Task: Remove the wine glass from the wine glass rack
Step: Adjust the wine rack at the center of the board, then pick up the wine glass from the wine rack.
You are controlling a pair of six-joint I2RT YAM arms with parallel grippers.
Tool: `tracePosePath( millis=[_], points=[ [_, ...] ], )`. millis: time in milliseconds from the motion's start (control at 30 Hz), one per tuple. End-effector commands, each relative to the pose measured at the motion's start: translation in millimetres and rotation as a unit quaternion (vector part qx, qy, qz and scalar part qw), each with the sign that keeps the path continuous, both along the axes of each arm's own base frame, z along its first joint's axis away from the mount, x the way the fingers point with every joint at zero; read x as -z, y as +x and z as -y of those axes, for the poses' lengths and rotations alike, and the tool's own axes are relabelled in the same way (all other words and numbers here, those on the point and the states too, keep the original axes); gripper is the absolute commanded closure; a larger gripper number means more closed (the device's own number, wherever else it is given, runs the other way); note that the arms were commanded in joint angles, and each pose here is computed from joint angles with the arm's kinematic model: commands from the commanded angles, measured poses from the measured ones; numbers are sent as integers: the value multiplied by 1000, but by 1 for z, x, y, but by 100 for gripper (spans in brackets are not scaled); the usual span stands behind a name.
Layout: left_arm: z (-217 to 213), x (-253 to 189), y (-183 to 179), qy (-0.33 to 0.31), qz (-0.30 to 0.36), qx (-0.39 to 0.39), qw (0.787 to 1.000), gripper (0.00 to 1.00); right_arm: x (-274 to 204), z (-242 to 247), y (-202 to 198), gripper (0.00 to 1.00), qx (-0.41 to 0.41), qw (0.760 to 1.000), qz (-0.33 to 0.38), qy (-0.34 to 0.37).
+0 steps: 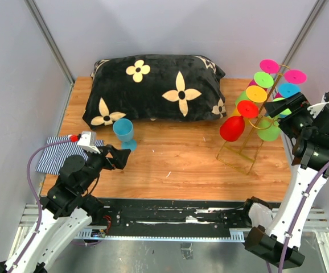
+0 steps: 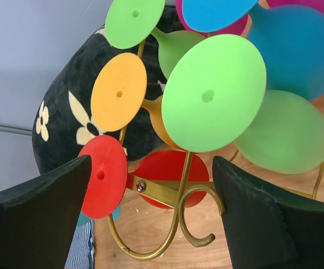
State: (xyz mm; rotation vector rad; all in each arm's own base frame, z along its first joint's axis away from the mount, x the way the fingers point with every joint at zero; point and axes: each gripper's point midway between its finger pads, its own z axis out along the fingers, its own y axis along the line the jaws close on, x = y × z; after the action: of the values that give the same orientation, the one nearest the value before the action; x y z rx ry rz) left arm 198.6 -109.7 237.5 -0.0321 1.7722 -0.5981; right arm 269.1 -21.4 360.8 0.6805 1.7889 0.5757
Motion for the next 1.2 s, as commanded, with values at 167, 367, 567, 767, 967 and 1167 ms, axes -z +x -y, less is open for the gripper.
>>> tracePosePath(
  millis=[167,367,567,767,967,1167],
  points=[
    [-1,-2,3,2,8,-4,1000,0,-14,-5,11,11,3,1000,27,2],
    [-2,-2,3,1,8,-6,1000,0,-13,0,6,9,16,999,15,-26],
    [-2,-2,3,1,8,-7,1000,0,-1,13,-1,8,50,997,-10,-52],
    [-2,-1,3,2,7,-5,1000,0,0,34,-11,7,99,990,-34,-91],
    [2,3,5,7,-1,1,1000,0,-1,41,-13,6,118,987,-47,-101],
    [4,6,7,13,-9,3,1000,0,-4,52,-10,6,135,983,-57,-107]
  ],
)
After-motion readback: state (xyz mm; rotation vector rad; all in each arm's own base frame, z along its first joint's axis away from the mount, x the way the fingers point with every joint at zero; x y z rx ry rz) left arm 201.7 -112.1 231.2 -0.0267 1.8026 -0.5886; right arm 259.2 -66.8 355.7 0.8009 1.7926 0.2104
